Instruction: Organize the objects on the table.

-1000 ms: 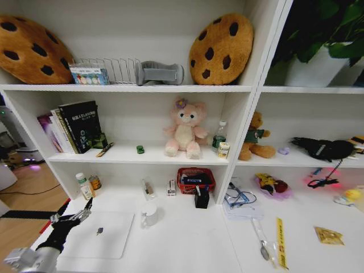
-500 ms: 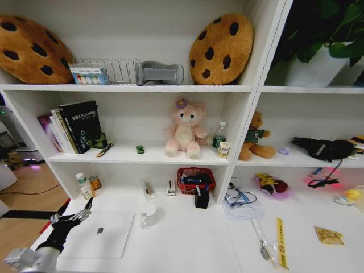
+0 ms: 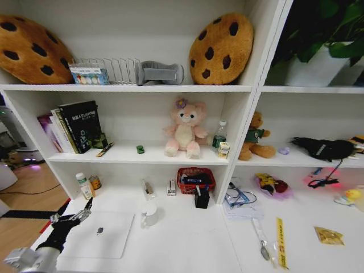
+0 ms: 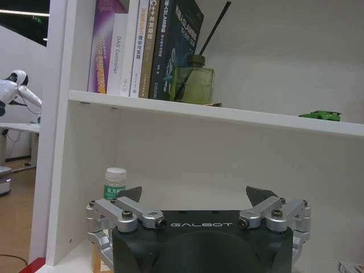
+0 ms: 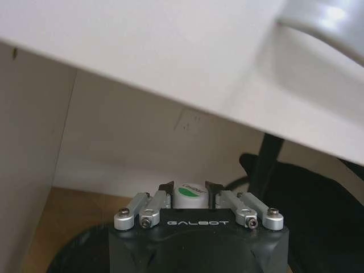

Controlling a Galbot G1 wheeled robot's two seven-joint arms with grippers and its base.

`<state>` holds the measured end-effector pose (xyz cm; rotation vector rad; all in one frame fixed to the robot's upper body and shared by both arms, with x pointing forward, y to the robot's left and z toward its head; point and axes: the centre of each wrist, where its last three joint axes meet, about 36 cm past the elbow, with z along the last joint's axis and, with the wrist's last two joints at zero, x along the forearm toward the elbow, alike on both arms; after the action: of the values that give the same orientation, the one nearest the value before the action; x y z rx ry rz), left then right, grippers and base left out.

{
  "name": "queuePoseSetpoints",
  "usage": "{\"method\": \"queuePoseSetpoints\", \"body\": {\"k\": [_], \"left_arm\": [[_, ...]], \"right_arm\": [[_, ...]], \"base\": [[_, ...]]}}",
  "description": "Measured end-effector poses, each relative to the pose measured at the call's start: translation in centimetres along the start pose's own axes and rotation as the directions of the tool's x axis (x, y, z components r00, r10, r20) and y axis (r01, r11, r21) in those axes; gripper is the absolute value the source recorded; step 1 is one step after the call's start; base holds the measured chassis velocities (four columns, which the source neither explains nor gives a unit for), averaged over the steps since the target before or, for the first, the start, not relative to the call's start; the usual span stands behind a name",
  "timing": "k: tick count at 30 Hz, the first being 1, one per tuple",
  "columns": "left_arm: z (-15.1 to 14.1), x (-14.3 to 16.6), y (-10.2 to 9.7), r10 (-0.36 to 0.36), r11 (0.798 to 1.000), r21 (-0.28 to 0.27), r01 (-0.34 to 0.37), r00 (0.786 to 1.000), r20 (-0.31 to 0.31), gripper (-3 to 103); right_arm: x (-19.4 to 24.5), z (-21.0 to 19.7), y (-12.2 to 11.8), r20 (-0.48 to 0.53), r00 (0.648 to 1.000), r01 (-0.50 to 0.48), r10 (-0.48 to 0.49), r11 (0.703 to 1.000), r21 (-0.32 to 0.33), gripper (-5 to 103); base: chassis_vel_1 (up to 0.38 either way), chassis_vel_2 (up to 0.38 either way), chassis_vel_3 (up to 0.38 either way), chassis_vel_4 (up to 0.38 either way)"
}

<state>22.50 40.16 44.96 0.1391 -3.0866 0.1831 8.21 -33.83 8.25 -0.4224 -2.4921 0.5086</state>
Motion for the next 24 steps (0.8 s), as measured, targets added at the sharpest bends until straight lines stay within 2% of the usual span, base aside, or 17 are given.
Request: {"method": "queuePoseSetpoints", "body": {"k": [4, 5, 6, 7, 9, 11, 12, 15, 18, 22, 24], "left_arm": [[0.0, 0.0, 0.0, 0.000, 1.000, 0.000, 0.000, 1.000, 0.000, 100], [0.0, 0.0, 0.0, 0.000, 1.000, 0.000, 0.000, 1.000, 0.000, 100], [0.0, 0.0, 0.0, 0.000, 1.000, 0.000, 0.000, 1.000, 0.000, 100], [0.0, 0.0, 0.0, 0.000, 1.000, 0.000, 0.000, 1.000, 0.000, 100], [0.0, 0.0, 0.0, 0.000, 1.000, 0.000, 0.000, 1.000, 0.000, 100], [0.0, 0.0, 0.0, 0.000, 1.000, 0.000, 0.000, 1.000, 0.000, 100], [0.0, 0.0, 0.0, 0.000, 1.000, 0.000, 0.000, 1.000, 0.000, 100], [0.0, 0.0, 0.0, 0.000, 1.000, 0.000, 0.000, 1.000, 0.000, 100], [0.0, 0.0, 0.0, 0.000, 1.000, 0.000, 0.000, 1.000, 0.000, 100], [0.0, 0.0, 0.0, 0.000, 1.000, 0.000, 0.000, 1.000, 0.000, 100], [0.0, 0.0, 0.0, 0.000, 1.000, 0.000, 0.000, 1.000, 0.000, 100]], "right_arm": [[-0.6, -0.4, 0.4, 0.002, 1.000, 0.016, -0.016, 1.000, 0.001, 28], [-0.5, -0.2, 0.5, -0.003, 1.000, 0.023, -0.023, 1.000, 0.003, 33], [-0.5, -0.2, 0.5, -0.003, 1.000, 0.023, -0.023, 1.000, 0.003, 33], [-0.1, 0.0, 0.6, -0.008, 1.000, 0.028, -0.028, 1.000, 0.004, 44], [0.2, 0.2, 0.6, -0.010, 0.999, 0.031, -0.031, 1.000, 0.005, 44], [0.9, 0.6, 0.8, -0.014, 0.999, 0.035, -0.035, 0.999, 0.005, 55], [0.9, 0.6, 0.8, -0.014, 0.999, 0.035, -0.035, 0.999, 0.005, 55], [1.6, 0.7, 0.8, -0.011, 1.000, 0.029, -0.029, 1.000, 0.002, 71], [2.2, 0.8, 0.7, -0.012, 0.999, 0.031, -0.031, 0.999, 0.005, 77], [4.4, 2.1, -0.4, -0.012, 0.999, 0.035, -0.035, 0.999, 0.028, 97], [5.0, 2.4, -0.7, -0.016, 0.999, 0.033, -0.033, 0.999, 0.030, 99]], "base": [[0.000, 0.000, 0.000, 0.000], [0.000, 0.000, 0.000, 0.000], [0.000, 0.000, 0.000, 0.000], [0.000, 0.000, 0.000, 0.000], [0.000, 0.000, 0.000, 0.000], [0.000, 0.000, 0.000, 0.000], [0.000, 0.000, 0.000, 0.000], [0.000, 0.000, 0.000, 0.000], [0.000, 0.000, 0.000, 0.000], [0.000, 0.000, 0.000, 0.000], [0.000, 0.000, 0.000, 0.000]]}}
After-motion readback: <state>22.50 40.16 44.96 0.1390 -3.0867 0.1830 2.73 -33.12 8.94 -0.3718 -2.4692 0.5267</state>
